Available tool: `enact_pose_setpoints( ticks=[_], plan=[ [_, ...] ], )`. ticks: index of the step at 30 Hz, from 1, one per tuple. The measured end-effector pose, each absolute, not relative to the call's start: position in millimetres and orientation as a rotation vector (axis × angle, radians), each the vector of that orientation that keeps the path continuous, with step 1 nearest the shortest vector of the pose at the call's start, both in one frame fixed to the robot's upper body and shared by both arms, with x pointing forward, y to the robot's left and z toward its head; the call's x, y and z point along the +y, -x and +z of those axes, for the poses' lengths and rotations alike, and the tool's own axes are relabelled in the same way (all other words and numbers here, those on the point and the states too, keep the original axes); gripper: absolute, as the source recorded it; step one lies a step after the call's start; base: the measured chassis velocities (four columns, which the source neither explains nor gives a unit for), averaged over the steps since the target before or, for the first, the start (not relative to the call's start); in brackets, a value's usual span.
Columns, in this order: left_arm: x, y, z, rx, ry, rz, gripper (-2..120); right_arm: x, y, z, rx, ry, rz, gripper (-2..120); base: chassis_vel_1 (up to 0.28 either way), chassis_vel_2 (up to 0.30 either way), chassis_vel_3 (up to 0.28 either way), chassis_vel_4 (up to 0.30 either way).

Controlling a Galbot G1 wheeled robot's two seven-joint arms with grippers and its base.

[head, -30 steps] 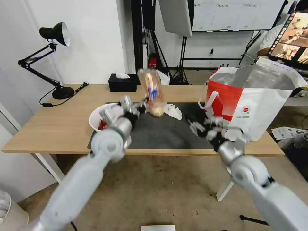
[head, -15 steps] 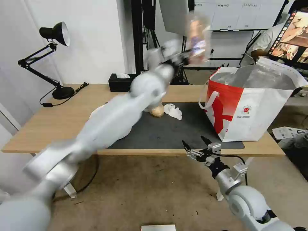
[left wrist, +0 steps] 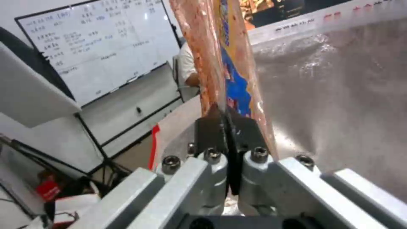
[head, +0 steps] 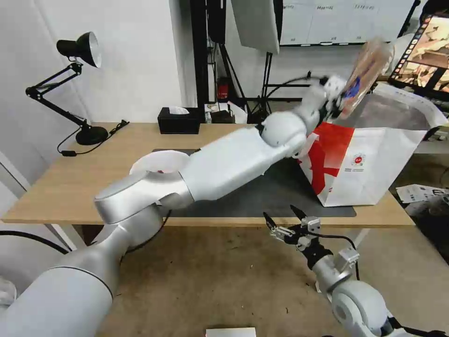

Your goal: Pick up the trash from the table and place it into the takeout bag.

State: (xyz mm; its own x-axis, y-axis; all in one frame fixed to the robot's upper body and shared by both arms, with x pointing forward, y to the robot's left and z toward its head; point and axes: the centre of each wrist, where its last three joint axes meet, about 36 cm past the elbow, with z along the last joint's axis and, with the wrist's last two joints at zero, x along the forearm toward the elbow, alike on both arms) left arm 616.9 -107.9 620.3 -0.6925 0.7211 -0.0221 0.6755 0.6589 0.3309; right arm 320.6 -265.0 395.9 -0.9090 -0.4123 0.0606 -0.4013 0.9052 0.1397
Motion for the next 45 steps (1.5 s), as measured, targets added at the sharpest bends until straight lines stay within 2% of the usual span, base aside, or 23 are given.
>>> enact_pose_setpoints(
  ticks=[3,4,6,8,10,16,17,22,24,26,27,28,29,31,32,35,45],
  plan=[
    [-110.0,-611.5,622.3,2.703,-1.171,0.429,4,-265.0,-320.3,394.9,-2.977,-0.642,-0.189,100,0.0,0.0,0.0,0.0],
    [-111.4,-608.1,625.2,2.692,-1.182,0.412,11,-265.1,-320.2,394.4,-2.976,-0.644,-0.187,100,0.0,0.0,0.0,0.0],
    [-112.4,-605.7,628.1,2.685,-1.19,0.4,14,-265.1,-319.9,393.8,-2.974,-0.645,-0.187,100,0.0,0.0,0.0,0.0],
    [-114.8,-598.5,639.1,2.669,-1.195,0.356,25,-266.3,-317.7,392.6,-2.97,-0.638,-0.19,100,0.0,0.0,0.0,0.0],
    [-115.6,-595.3,643.7,2.666,-1.197,0.332,28,-267.5,-316.0,392.7,-2.97,-0.634,-0.191,100,0.0,0.0,0.0,0.0],
    [-119.0,-578.0,651.1,2.645,-1.226,0.267,54,-284.6,-307.0,403.9,-3.006,-0.563,-0.169,100,0.0,0.0,0.0,0.0],
    [-119.0,-578.0,651.1,2.645,-1.226,0.267,54,-284.6,-307.0,403.9,-3.006,-0.563,-0.169,100,0.0,0.0,0.0,0.0],
    [-82.1,-559.2,642.6,2.7,-1.175,0.203,71,-290.1,-307.1,406.9,-3.017,-0.539,-0.165,100,0.0,0.0,0.0,0.0],
    [-33.3,-552.8,623.2,2.774,-1.113,0.168,82,-289.9,-307.2,406.9,-3.021,-0.533,-0.173,100,0.0,0.0,0.0,0.0],
    [-24.7,-551.6,618.8,2.787,-1.102,0.163,86,-289.5,-307.2,406.8,-3.024,-0.53,-0.177,100,0.0,0.0,0.0,0.0],
    [2.6,-546.5,601.2,2.837,-1.067,0.142,92,-288.2,-307.1,406.4,-3.03,-0.521,-0.187,100,0.0,0.0,0.0,0.0],
    [2.6,-546.5,601.2,2.837,-1.067,0.142,92,-288.2,-307.1,406.4,-3.03,-0.521,-0.187,100,0.0,0.0,0.0,0.0],
    [22.4,-541.8,588.4,2.872,-1.042,0.124,97,-286.8,-306.8,407.2,-3.036,-0.513,-0.194,100,0.0,0.0,0.0,0.0],
    [58.0,-526.4,563.6,2.926,-0.989,0.087,99,-284.5,-305.5,410.1,-3.051,-0.498,-0.203,100,0.0,0.0,0.0,0.0],
    [58.0,-526.4,563.6,2.926,-0.989,0.087,99,-284.5,-305.5,410.1,-3.051,-0.498,-0.203,100,0.0,0.0,0.0,0.0],
    [103.3,-501.8,542.8,2.955,-0.894,0.067,100,-281.1,-300.8,415.6,-3.07,-0.489,-0.211,100,0.0,0.0,0.0,0.0],
    [172.3,-435.6,507.2,2.957,-0.755,0.149,100,-279.7,-281.7,427.8,-3.131,-0.448,-0.182,100,0.0,0.0,0.0,0.0]
  ],
)
